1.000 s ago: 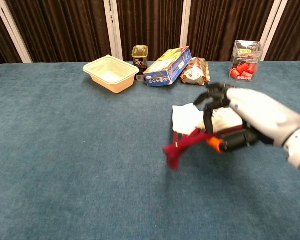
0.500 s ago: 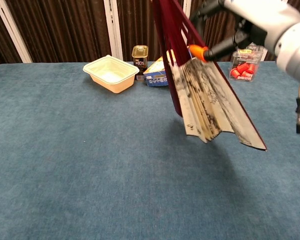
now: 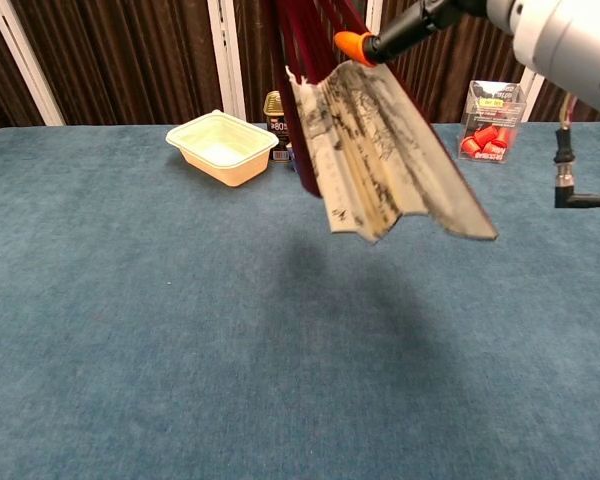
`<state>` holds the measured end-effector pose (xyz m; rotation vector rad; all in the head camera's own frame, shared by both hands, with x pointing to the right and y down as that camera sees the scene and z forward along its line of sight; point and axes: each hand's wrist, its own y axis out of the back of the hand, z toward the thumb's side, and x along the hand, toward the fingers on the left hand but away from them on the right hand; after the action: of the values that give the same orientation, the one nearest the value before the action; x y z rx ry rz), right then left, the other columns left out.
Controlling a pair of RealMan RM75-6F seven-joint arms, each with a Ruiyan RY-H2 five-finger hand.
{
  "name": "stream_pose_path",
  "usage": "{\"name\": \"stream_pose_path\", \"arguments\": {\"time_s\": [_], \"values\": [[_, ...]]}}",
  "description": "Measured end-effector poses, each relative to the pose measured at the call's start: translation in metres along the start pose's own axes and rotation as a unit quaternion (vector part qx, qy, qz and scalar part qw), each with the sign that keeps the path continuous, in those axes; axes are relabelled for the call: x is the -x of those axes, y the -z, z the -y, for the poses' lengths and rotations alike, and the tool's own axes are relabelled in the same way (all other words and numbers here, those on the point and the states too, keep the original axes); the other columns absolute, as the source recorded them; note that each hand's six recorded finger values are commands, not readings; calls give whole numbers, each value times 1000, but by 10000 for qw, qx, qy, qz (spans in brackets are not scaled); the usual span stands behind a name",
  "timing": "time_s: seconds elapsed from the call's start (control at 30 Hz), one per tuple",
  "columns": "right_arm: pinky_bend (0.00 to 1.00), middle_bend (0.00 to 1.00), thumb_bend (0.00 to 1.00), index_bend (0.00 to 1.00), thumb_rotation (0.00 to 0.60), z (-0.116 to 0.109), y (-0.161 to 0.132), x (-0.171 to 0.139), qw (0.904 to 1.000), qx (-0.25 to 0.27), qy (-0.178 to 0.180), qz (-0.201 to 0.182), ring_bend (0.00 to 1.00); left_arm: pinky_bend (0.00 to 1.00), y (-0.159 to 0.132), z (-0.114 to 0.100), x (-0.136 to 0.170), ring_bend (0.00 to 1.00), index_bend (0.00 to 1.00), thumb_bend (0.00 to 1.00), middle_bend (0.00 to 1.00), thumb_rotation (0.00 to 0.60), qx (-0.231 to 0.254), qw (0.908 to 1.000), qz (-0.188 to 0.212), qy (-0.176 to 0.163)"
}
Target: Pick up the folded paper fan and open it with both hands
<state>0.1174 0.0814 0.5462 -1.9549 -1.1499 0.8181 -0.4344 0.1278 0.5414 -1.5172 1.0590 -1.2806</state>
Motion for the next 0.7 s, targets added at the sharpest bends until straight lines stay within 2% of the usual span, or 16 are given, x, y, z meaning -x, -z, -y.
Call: {"name": "stream_pose_path", "arguments": {"time_s": [0.2, 0.43, 0.7], "values": [[0, 281, 455, 741, 600, 3, 2, 7, 9999, -127, -32, 21, 0, 0, -30, 1, -38, 0, 95, 137, 0, 600, 78, 9996, 259, 65], [0, 284, 455, 746, 600, 0, -1, 13, 9999, -99, -15, -9, 0, 0, -73, 18, -74, 0, 202, 236, 11, 600, 396, 9973, 521, 321], [0, 294, 456, 765, 600, -8, -6, 17, 10000, -1, 9, -27, 0, 14, -132, 33, -110, 0, 252, 262, 37, 600, 591, 9914, 1000, 600]]}}
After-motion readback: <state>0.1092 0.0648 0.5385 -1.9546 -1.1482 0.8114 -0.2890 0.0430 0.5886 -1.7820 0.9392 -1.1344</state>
